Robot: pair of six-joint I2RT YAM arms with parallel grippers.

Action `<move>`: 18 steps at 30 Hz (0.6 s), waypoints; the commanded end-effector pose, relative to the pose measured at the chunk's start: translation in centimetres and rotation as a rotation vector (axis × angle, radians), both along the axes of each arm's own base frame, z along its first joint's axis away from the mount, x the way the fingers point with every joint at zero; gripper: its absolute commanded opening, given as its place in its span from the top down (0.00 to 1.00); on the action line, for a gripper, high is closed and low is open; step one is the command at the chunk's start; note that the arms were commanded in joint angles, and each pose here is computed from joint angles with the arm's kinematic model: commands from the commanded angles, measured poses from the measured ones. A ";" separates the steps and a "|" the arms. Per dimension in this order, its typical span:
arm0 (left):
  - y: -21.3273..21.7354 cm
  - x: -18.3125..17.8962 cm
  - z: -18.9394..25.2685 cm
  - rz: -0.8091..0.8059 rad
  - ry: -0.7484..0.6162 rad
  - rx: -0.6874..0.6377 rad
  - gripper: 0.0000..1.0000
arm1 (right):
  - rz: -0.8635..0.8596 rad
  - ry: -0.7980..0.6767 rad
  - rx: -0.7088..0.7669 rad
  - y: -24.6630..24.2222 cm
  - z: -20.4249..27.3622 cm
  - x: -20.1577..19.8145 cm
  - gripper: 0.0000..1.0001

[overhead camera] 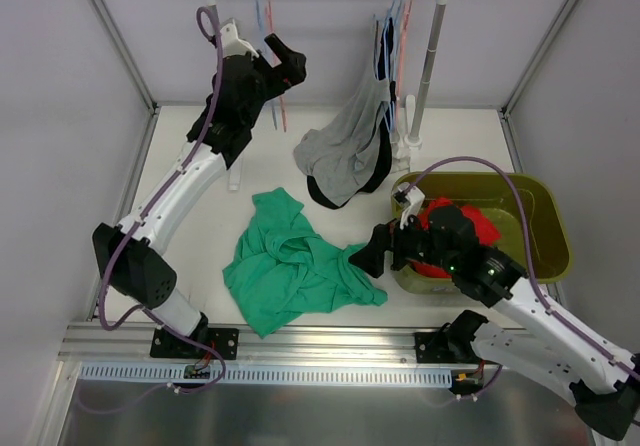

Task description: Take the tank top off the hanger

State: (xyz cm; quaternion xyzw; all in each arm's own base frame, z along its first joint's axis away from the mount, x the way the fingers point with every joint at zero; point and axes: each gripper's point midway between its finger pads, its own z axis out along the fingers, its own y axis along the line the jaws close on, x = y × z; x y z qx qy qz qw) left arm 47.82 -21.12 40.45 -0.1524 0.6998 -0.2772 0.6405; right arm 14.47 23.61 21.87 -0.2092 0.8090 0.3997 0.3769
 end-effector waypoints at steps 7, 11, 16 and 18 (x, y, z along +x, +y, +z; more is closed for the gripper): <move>3.4 -12.0 5.2 -0.124 -0.144 -0.056 0.01 | 0.050 0.073 -0.216 5.7 -6.6 3.2 0.01; 6.6 -17.6 3.9 -0.108 -0.160 -0.041 0.01 | 0.100 0.042 -0.381 9.6 -10.0 4.3 0.00; 9.3 -22.1 -0.8 -0.095 -0.058 0.071 0.01 | 0.188 0.005 -0.599 13.7 -15.8 4.5 0.01; 10.0 -24.0 -1.3 -0.113 -0.060 0.082 0.01 | 0.195 -0.020 -0.639 15.3 -16.1 4.9 0.01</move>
